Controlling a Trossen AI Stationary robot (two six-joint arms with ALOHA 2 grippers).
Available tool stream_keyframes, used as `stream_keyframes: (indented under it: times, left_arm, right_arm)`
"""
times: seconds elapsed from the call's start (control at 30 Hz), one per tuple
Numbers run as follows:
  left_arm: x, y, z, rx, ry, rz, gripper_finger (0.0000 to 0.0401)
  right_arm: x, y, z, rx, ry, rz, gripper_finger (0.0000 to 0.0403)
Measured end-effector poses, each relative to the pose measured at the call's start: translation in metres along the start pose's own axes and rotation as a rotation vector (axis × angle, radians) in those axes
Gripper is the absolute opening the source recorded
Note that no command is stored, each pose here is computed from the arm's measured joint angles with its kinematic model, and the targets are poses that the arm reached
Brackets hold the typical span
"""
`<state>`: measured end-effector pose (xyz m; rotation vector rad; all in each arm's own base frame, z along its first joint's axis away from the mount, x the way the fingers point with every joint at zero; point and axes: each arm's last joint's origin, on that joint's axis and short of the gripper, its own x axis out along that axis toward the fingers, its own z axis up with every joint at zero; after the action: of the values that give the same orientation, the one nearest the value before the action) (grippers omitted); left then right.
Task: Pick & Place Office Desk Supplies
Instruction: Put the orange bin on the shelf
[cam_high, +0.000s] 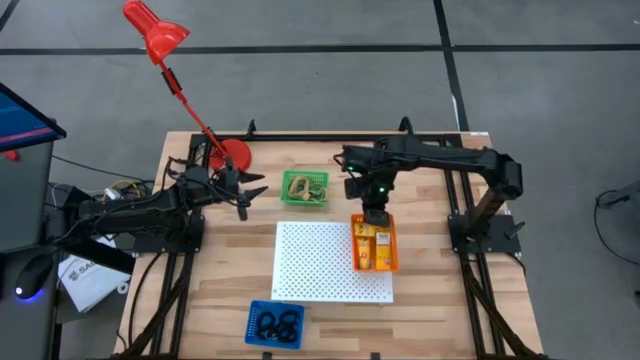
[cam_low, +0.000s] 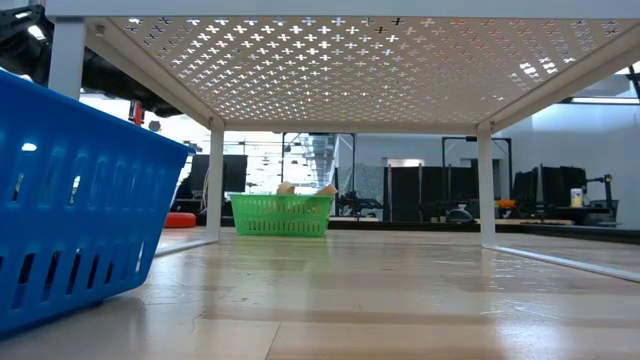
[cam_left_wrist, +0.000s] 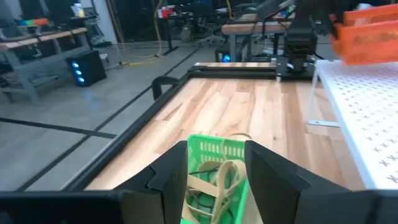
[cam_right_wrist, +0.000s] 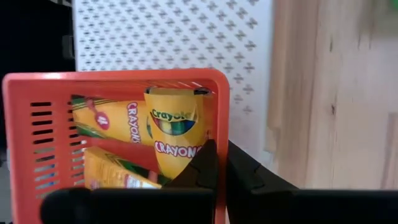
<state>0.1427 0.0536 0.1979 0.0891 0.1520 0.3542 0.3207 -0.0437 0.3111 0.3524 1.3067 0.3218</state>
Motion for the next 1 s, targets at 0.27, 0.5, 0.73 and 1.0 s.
stream_keyframes:
  times: [0.27, 0.5, 0.73, 1.0]
  left_arm:
    - [0.000, -0.001, -0.005, -0.018, 0.055, -0.019, 0.0149]
    - [0.000, -0.001, -0.006, -0.025, 0.062, -0.019, 0.0149]
    - [0.000, -0.001, -0.004, -0.043, 0.044, -0.017, 0.0149]
    - [0.000, -0.001, -0.004, -0.051, 0.045, -0.017, 0.0149]
  right_arm:
    - [0.008, -0.013, -0.002, 0.084, 0.017, 0.022, 0.0002]
    - [0.013, -0.003, -0.016, 0.094, -0.051, 0.008, 0.0002]
    - [0.015, 0.000, -0.024, 0.081, -0.049, -0.053, 0.0002]
    - [0.014, 0.003, -0.025, 0.025, -0.050, -0.054, 0.0042]
